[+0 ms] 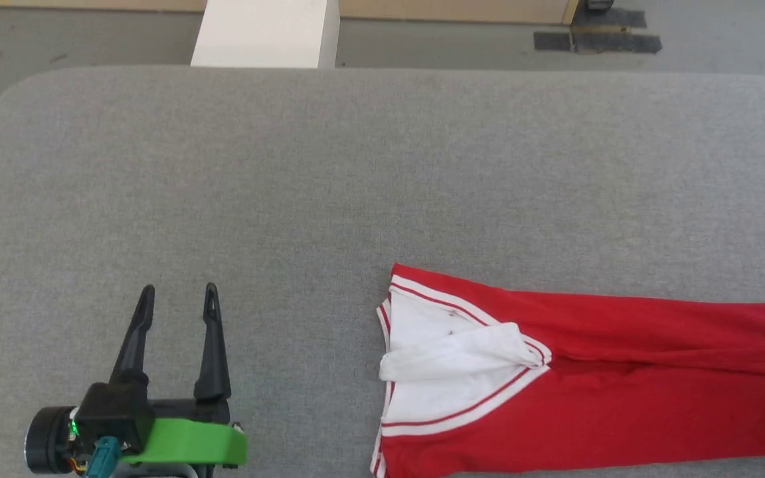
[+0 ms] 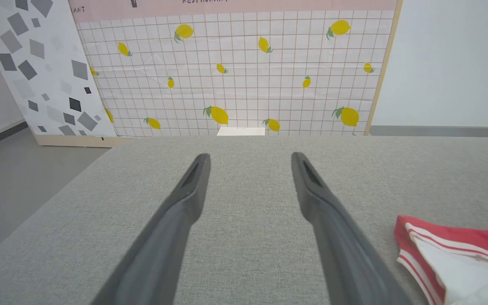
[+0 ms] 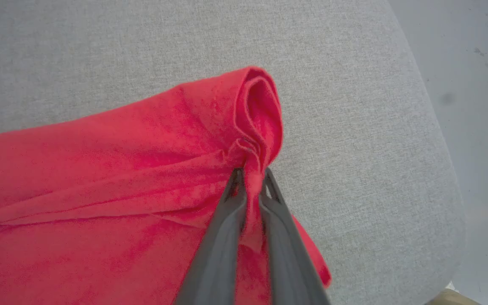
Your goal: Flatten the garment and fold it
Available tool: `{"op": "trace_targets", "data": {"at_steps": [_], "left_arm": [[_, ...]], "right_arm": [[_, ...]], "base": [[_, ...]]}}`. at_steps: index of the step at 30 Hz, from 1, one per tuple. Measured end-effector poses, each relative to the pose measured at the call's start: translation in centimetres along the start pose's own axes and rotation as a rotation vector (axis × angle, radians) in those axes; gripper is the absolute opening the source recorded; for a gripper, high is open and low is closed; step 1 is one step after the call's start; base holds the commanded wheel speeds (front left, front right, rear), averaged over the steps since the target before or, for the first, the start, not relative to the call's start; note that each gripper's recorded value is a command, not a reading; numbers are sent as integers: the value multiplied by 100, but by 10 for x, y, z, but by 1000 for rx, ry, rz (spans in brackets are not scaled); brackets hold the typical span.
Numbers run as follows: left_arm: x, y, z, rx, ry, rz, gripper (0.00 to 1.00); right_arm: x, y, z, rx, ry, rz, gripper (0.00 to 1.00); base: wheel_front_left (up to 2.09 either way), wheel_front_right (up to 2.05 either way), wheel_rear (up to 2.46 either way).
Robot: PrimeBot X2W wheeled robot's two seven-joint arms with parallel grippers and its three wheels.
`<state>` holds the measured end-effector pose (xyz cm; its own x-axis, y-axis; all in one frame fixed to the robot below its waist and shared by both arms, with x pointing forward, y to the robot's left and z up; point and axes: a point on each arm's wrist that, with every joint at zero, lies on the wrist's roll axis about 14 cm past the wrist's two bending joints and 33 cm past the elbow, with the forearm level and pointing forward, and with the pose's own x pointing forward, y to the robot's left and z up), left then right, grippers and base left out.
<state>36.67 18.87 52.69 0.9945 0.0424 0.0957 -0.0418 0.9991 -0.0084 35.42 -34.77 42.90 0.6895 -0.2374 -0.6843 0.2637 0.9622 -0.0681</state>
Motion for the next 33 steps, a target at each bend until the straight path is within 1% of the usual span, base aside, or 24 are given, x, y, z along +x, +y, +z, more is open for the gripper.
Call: {"op": "trace_targets", "data": {"at_steps": [2, 4, 7, 11, 12, 13, 17, 22, 26, 29, 33], "left_arm": [[-3, -1, -1, -5, 5, -1, 100], [-7, -1, -2, -20, 13, 4, 100], [-14, -5, -5, -44, 29, -1, 100], [-20, -6, -3, -55, 24, -4, 100], [-21, -6, -2, -55, 23, -3, 100], [-23, -5, -2, -59, 23, 1, 100], [-27, -2, -2, -62, 27, 8, 100], [-29, 3, -5, -60, 36, 21, 100], [-31, 4, -11, -67, 58, 33, 100], [-31, 3, -15, -80, 70, 42, 100], [-30, 5, -19, -84, 82, 52, 100]], "right_arm": [[-4, 7, 1, 6, 2, 26, 0], [-10, 25, 3, 15, 4, 85, 0], [-26, 66, 8, 23, 1, 215, 0], [-50, 115, 10, -9, 13, 365, 0], [-56, 129, 10, -28, 20, 407, 0], [-67, 155, 9, -58, 33, 486, 0], [-86, 202, 3, -122, 61, 634, 0], [-105, 263, 5, -212, 58, 817, 0], [-107, 300, 8, -244, 33, 903, 0], [-100, 318, 4, -277, 34, 922, 0], [-89, 342, -16, -355, 72, 934, 0]], "base": [[0, 0, 0], [0, 0, 0], [0, 0, 0], [0, 0, 0], [0, 0, 0], [0, 0, 0], [0, 0, 0], [0, 0, 0], [0, 0, 0], [0, 0, 0], [0, 0, 0]]}}
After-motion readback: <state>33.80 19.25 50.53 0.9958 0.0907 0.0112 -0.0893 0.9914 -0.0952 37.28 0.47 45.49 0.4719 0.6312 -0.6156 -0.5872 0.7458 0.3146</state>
